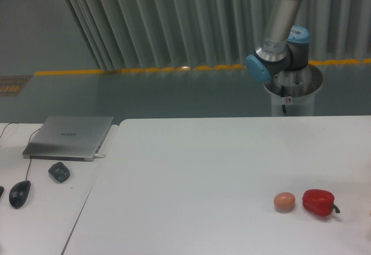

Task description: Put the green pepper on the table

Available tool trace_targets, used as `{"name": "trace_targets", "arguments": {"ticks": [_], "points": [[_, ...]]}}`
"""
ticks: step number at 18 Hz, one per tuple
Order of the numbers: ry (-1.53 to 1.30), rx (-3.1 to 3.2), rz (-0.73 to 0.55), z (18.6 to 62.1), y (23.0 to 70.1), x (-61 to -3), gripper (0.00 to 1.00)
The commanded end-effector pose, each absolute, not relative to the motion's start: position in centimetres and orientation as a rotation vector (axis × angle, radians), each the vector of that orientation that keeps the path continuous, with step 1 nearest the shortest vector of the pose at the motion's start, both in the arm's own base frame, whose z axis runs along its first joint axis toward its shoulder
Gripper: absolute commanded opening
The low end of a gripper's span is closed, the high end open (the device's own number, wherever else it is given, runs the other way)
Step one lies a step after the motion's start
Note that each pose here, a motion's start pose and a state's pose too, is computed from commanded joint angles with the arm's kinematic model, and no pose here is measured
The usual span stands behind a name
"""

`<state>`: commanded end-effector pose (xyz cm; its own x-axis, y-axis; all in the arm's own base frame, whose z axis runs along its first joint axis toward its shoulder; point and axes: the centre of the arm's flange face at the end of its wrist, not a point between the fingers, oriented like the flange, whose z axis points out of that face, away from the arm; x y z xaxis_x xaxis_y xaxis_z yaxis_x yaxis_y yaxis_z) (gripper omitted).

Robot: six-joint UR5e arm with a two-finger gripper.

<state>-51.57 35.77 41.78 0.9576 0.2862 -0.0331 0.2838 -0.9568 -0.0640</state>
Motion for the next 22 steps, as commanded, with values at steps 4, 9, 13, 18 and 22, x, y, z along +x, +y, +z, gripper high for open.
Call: {"name": "trace_targets", "arguments": {"ticks": [4, 9, 13, 18, 22], "points": [[-0.245, -3.059, 0.062, 42.9, 41.9, -45.9, 0.65], [-0.061, -3.083, -0.016, 41.4, 47.1, -39.9, 0.65], [0.028, -3.102, -0.081, 39.1, 49.5, -36.6, 0.65], [0.103, -3.141, -0.144, 36.3, 50.7, -34.3, 0.65], [0.158, -3.158, -0.17, 34.9, 51.5, -32.2, 0.65]]}}
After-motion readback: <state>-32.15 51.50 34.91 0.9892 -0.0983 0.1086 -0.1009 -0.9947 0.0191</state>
